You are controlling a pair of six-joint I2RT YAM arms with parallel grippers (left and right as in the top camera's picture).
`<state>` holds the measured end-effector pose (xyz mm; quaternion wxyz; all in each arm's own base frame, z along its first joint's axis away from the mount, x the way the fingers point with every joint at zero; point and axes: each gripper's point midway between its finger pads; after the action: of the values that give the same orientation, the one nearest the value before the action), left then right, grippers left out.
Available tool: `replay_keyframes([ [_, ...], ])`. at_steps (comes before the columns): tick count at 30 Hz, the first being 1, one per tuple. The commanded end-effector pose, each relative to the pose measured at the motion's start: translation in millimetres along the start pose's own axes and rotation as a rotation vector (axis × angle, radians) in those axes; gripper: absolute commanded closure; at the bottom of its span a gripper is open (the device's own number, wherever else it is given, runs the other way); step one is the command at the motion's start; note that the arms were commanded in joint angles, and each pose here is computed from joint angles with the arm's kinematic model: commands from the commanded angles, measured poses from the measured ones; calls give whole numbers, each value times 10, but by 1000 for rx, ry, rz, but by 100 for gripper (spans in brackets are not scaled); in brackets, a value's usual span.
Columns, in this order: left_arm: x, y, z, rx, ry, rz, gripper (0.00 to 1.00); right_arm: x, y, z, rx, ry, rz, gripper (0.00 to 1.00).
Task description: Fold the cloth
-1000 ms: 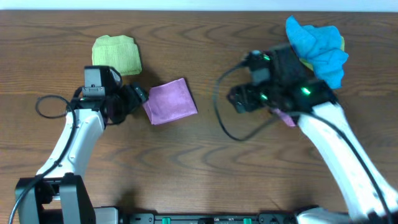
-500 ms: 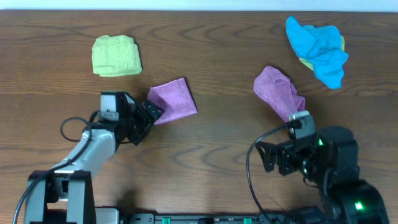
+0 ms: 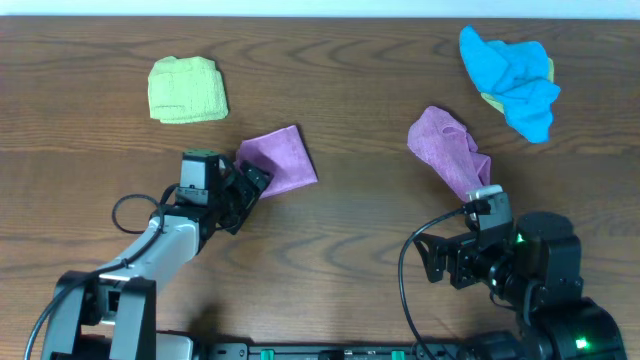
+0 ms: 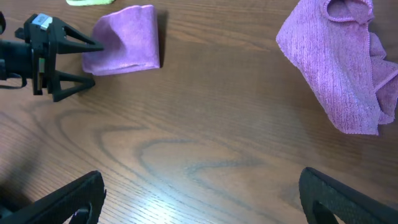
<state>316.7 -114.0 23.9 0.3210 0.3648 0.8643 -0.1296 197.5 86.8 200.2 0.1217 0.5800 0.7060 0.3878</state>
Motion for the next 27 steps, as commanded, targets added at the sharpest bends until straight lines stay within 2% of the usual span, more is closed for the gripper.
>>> replay_keyframes([
  [1,215,30,46,-54,87,-28,2,-13,-32,10,8,0,17,1],
  [5,290,93,109,-84,115,-39,0,-13,-32,10,8,0,17,1],
  [6,289,111,157,-85,107,-37,7,-13,-32,10,8,0,17,1],
  [10,295,103,312,-68,87,-46,19,-13,-32,10,8,0,17,1],
  [14,237,87,443,-51,44,-26,42,-13,-32,10,8,0,17,1],
  [16,204,113,469,-59,26,-17,48,-13,-32,10,8,0,17,1],
  [18,147,149,473,-73,3,8,67,-13,-32,10,8,0,17,1],
  [22,99,179,477,-85,-16,42,94,-13,-32,10,8,0,17,1],
  [27,54,190,497,-87,-39,91,94,-13,-32,10,8,0,17,1],
])
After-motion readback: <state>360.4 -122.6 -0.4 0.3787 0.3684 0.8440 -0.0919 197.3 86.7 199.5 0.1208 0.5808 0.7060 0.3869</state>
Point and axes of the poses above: each gripper's point midway between its finger pads, its own z axis out along the fingers, its own x axis along the line the jaws close on, y = z × x, and after that the axes turned 1 degree about z, right-handed
